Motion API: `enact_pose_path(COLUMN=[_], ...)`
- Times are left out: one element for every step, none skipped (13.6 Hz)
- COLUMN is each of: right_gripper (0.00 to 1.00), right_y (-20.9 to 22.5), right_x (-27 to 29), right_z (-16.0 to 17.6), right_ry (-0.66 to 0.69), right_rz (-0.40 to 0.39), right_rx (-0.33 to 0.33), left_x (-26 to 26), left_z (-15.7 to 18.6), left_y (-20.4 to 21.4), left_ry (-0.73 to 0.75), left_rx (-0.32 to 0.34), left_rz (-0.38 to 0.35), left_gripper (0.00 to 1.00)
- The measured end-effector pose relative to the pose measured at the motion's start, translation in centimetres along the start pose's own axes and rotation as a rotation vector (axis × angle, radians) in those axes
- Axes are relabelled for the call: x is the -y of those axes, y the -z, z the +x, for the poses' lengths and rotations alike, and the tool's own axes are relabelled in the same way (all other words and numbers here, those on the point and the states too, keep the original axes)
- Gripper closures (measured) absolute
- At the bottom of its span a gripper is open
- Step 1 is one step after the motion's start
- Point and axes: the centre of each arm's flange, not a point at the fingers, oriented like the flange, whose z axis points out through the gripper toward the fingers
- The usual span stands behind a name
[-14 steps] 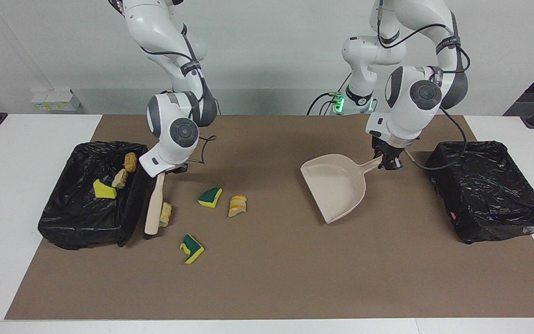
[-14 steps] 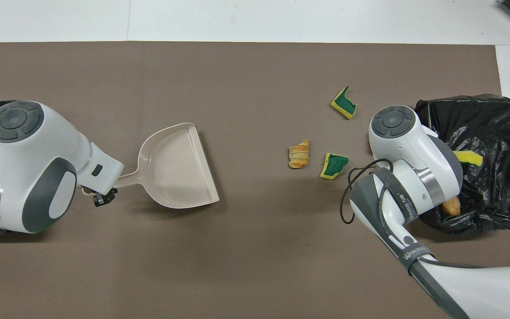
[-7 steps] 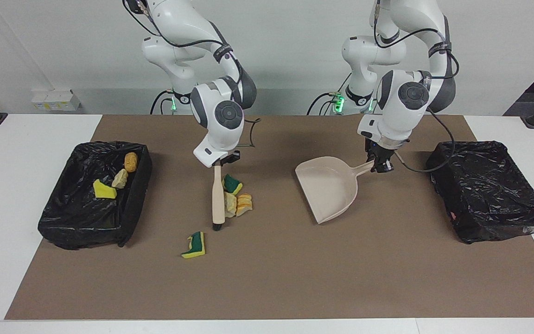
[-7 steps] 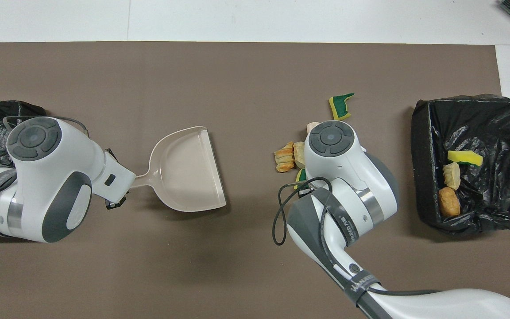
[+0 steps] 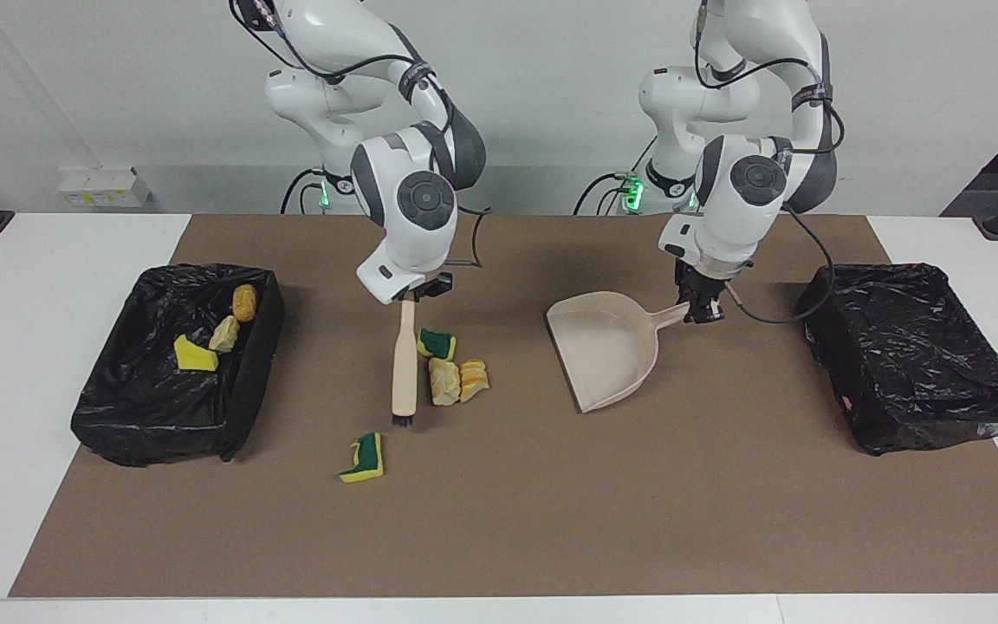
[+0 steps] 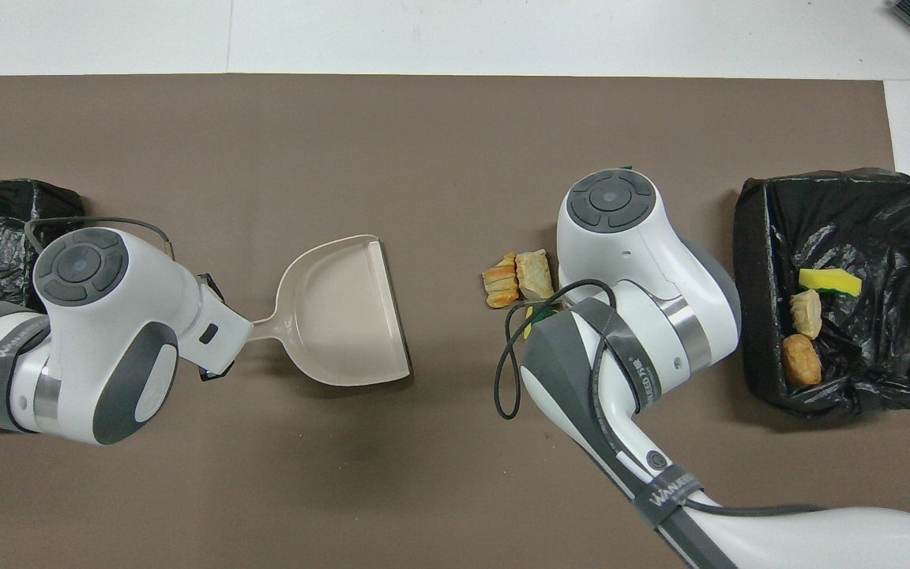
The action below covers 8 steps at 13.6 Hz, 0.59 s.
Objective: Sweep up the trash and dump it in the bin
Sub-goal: 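Sweep the bread and sponge pieces into the dustpan with the right gripper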
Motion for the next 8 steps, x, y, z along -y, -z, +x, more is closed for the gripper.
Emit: enact_pose_path(right_gripper=[0.74, 0.74, 0.74, 0.74, 0.74, 0.74, 0.74, 0.74], right_y=[-0.6, -1.4, -2.2, -2.9, -3.5, -3.8, -4.1, -4.4], right_x=[-0.4, -1.1, -1.7, -1.8, -1.4, -0.6, 0.4, 1.4], right_z=[0.0, 0.0, 0.0, -0.1, -0.4, -0.7, -0.9, -1.0], right_ry=[-0.006, -0.015, -0.021, -0.022, -0.017, -0.009, 0.001, 0.01], right_rz=[-0.004, -0.007, -0.009, -0.011, -0.005, 0.014, 0.028, 0.043], right_rx=[0.012, 0.026, 0.036, 0.045, 0.054, 0.056, 0.049, 0.045], left_x=[0.0, 0.0, -0.1, -0.2, -0.4, -0.5, -0.6, -0.8], left_z=[0.0, 0.0, 0.2, 0.4, 0.8, 1.1, 1.3, 1.6], left_y=[0.0, 0.1, 0.0, 0.0, -0.1, -0.2, -0.1, -0.1], left_ry=[0.003, 0.008, 0.011, 0.014, 0.016, 0.017, 0.017, 0.017], left_rx=[-0.003, -0.007, -0.009, -0.011, -0.012, -0.013, -0.014, -0.015], left_rz=[0.001, 0.0, 0.001, 0.002, 0.005, 0.008, 0.01, 0.012], left_gripper=[0.68, 0.68, 0.68, 0.68, 0.68, 0.68, 0.68, 0.68])
